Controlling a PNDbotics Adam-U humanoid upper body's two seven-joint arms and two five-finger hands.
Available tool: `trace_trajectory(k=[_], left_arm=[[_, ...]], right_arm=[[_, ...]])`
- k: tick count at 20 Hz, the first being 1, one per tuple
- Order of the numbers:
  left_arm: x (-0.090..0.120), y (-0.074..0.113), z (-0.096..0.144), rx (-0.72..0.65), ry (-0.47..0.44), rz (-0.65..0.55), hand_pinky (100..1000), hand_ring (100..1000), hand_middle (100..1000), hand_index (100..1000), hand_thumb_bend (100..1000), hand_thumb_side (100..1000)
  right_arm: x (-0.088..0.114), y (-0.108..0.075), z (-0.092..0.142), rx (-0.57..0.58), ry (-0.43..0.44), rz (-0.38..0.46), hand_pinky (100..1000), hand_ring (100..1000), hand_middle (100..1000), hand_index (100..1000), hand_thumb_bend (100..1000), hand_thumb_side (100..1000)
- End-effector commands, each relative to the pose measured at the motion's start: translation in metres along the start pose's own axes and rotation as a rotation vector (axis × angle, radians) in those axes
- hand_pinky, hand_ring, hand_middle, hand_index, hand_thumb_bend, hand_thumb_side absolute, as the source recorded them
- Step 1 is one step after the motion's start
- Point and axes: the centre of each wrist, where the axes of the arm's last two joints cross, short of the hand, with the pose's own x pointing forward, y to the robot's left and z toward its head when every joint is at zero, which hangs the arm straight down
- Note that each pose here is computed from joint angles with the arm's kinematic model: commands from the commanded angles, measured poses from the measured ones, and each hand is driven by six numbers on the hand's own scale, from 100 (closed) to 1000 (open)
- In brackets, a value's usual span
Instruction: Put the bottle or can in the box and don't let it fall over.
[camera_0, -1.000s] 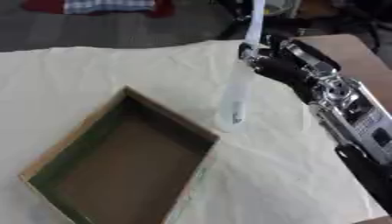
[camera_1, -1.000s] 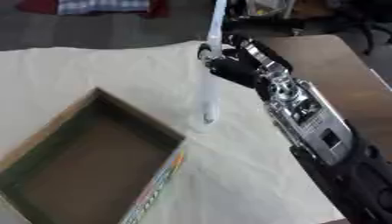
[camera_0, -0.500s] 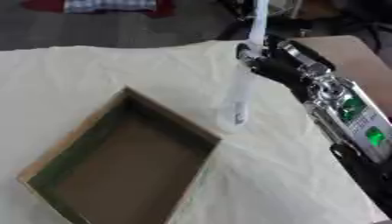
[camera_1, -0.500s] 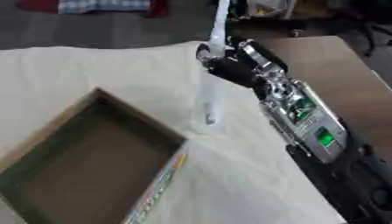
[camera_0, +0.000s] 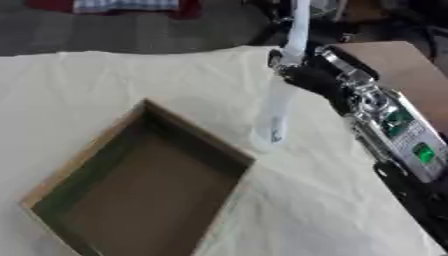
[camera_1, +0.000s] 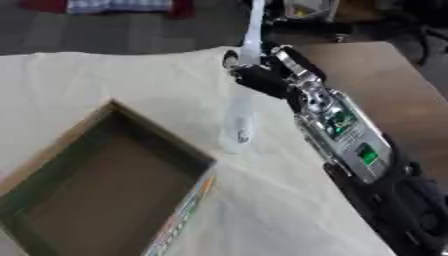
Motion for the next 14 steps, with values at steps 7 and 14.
trace_trajectory(k=[7, 14], left_arm=[[0.0074, 0.0013, -0.0056, -0.015, -0.028, -0.005, 1000, 1000, 1000, 717, 100, 625], [0.0073, 0.001, -0.006, -0.017, -0.028, -0.003, 1000, 1000, 1000, 716, 100, 626]], right_arm=[[0.0011, -0.0025, -0.0048, 0.006, 0.008, -0.028, 1000, 1000, 1000, 862, 100, 517], [-0.0043, 0.0004, -0.0086, 0.009, 0.029, -0.072, 984, 1000, 1000, 817, 100, 556]])
